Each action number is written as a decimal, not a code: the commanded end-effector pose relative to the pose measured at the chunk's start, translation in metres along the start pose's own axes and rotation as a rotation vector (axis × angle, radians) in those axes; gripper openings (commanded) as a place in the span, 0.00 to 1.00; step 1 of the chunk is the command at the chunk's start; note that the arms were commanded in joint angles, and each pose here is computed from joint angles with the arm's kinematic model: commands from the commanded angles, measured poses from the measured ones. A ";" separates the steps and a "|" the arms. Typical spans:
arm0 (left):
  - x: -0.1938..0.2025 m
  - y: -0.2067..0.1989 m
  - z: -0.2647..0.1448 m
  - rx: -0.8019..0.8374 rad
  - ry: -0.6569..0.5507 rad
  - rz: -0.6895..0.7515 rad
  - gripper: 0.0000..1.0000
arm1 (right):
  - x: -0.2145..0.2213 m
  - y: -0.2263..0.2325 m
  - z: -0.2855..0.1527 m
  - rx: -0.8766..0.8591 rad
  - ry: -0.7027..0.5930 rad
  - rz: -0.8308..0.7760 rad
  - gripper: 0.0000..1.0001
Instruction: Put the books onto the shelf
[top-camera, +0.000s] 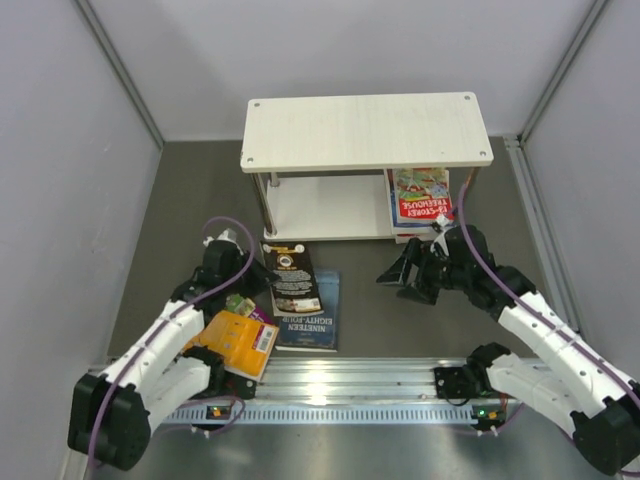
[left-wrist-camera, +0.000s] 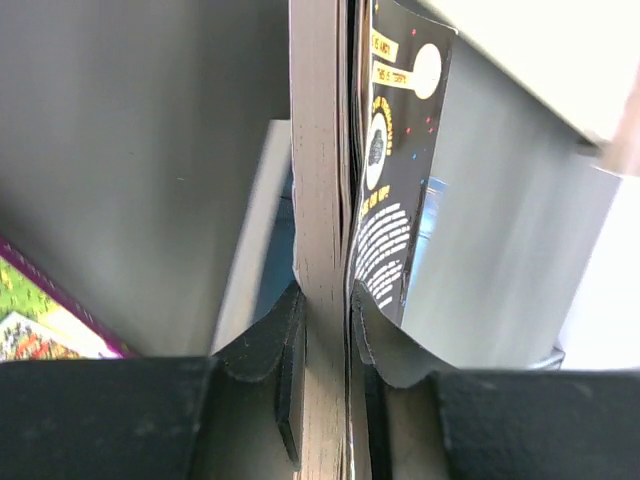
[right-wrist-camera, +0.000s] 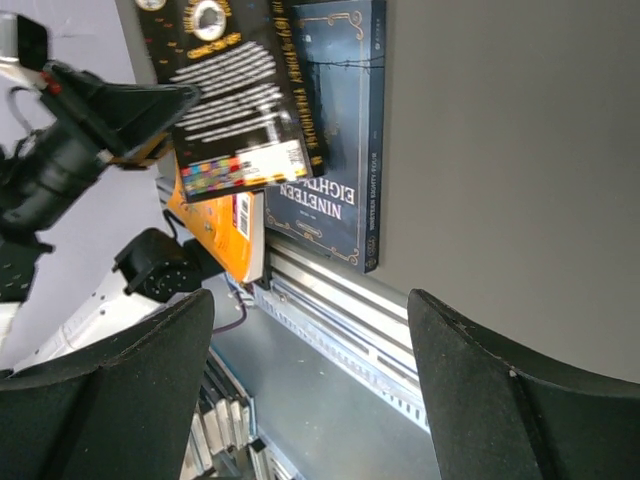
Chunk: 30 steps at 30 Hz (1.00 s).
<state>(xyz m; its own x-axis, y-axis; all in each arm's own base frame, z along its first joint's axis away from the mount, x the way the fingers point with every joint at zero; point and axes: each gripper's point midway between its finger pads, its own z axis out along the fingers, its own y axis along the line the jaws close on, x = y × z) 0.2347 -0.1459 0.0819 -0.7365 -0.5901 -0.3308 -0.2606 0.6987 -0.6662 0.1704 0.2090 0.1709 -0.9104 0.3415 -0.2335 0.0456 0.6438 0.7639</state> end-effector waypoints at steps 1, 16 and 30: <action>-0.020 -0.048 -0.033 0.129 -0.051 0.068 0.00 | -0.002 -0.001 -0.001 -0.027 -0.034 -0.011 0.78; -0.047 -0.132 -0.020 0.344 -0.079 0.107 0.00 | 0.007 0.002 0.000 -0.122 -0.040 0.047 0.78; -0.073 -0.132 0.039 0.149 -0.166 -0.018 0.00 | -0.018 0.033 0.034 -0.272 -0.088 0.146 0.78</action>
<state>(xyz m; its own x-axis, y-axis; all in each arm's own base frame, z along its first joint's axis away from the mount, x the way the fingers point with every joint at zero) 0.3158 -0.2066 0.1310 -0.7022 -0.6080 -0.3705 -0.2094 0.6737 -0.7087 0.1886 0.2324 0.1629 -0.8777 0.4559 -0.1473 0.0944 0.4661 0.8797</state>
